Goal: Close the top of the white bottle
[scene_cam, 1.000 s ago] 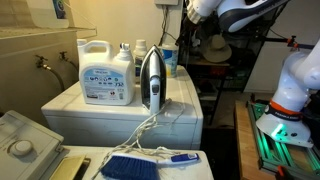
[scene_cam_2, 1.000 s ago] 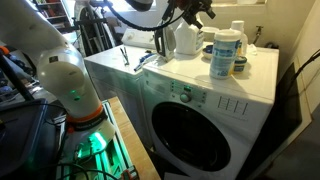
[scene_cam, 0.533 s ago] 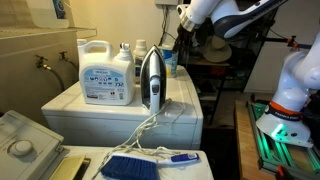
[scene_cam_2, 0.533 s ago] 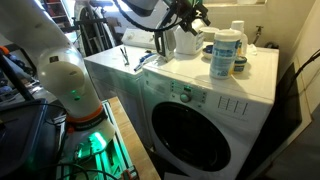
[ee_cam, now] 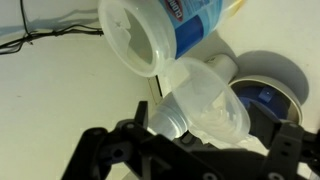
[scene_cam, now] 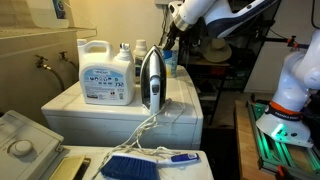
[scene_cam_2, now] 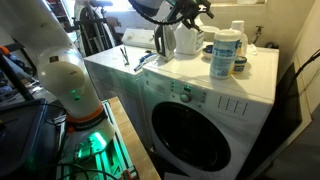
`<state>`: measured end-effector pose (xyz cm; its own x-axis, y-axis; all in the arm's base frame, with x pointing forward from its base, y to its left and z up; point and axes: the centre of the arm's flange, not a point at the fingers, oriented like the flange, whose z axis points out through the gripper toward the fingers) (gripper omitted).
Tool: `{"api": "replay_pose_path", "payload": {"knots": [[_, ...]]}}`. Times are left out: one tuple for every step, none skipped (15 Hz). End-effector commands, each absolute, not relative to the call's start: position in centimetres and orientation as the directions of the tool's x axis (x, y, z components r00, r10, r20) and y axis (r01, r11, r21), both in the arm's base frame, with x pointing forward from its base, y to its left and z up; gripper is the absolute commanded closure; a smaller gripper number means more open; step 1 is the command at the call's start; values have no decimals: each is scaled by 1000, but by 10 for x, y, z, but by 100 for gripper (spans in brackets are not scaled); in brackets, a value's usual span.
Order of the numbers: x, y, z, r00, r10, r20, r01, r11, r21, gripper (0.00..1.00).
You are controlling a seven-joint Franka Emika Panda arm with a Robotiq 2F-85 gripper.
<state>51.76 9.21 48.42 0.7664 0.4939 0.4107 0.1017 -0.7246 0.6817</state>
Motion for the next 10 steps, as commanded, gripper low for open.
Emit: {"api": "replay_pose_path", "payload": {"knots": [[530,89,485,743,527,412,93,-692,716,0],[531,89,487,740,532,411,92,-686,722,0],[532,86,490,740,536,405,88,-675,733,0],[533,83,492,742,535,404,79,-668,740,0],[533,79,496,744,532,405,75,-668,741,0],[532,75,500,753,520,405,62,-668,741,0],[532,72,503,759,508,406,54,-672,739,0],[531,68,507,770,493,406,43,-675,737,0],[531,65,509,777,486,401,38,-671,740,0],[531,60,510,785,477,396,33,-670,742,0]]}}
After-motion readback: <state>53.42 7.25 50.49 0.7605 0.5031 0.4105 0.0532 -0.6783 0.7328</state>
